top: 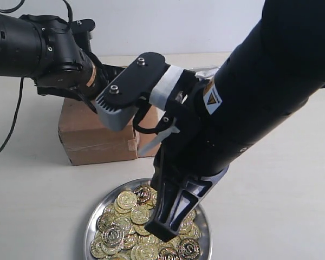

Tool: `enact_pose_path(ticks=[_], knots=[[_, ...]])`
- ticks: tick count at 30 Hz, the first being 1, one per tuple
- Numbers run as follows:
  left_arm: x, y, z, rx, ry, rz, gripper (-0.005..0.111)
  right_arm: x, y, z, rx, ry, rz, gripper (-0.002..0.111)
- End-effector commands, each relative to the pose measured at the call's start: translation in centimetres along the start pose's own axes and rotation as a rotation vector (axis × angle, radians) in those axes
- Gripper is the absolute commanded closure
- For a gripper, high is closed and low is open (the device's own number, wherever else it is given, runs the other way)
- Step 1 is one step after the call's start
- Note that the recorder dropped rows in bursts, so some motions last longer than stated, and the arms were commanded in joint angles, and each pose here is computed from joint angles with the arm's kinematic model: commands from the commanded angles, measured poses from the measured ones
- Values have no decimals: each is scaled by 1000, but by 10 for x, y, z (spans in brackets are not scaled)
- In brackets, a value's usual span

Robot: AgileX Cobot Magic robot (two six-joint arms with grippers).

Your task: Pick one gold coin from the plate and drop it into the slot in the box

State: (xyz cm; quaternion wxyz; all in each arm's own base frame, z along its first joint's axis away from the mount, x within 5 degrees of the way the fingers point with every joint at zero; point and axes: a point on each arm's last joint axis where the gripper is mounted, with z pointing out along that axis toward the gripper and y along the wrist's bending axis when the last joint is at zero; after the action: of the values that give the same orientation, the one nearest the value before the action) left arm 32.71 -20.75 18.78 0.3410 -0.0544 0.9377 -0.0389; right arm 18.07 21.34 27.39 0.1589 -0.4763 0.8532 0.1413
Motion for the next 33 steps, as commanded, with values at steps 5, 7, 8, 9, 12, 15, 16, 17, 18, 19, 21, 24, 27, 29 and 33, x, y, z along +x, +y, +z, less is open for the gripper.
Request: enact_pose_path(ticks=[5,7,8,9,12,15,16,17,18,19,21,24,27,29,33], knots=[[-3,0,-1,1,-12,1,52,1,1,-1,-4,-4,0,108],[-5,-1,-6,11,-22,5,51,1,1,-1,-4,-4,-2,108],[-7,-1,-8,19,-28,5,51,1,1,-1,-4,-4,-2,108],[-9,-1,-12,29,-37,6,52,1,1,-1,-4,-4,-2,108],[-19,-1,-27,57,-81,9,52,1,1,-1,-4,-4,-2,108],[-28,1,-44,83,-121,0,52,1,1,-1,-4,-4,-2,108],[-32,1,-52,94,-138,11,55,1,1,-1,-4,-4,-10,108],[-34,2,-58,100,-144,12,60,1,1,-1,-3,-6,-18,108],[-37,3,-66,113,-153,23,68,1,1,-1,-2,-10,-31,108],[-40,4,-75,125,-161,46,79,0,1,-1,1,-19,-45,108],[-43,6,-96,141,-181,132,101,-3,0,-4,19,-60,-58,108],[-44,7,-132,148,-221,272,106,-10,-2,-17,77,-187,-80,108],[-42,13,-173,156,-254,365,106,-15,-4,-42,179,-350,-141,108],[-40,20,-204,188,-294,404,106,-15,-4,-61,249,-449,-188,108],[-39,39,-265,306,-407,373,106,-4,2,-104,323,-598,-197,108]])
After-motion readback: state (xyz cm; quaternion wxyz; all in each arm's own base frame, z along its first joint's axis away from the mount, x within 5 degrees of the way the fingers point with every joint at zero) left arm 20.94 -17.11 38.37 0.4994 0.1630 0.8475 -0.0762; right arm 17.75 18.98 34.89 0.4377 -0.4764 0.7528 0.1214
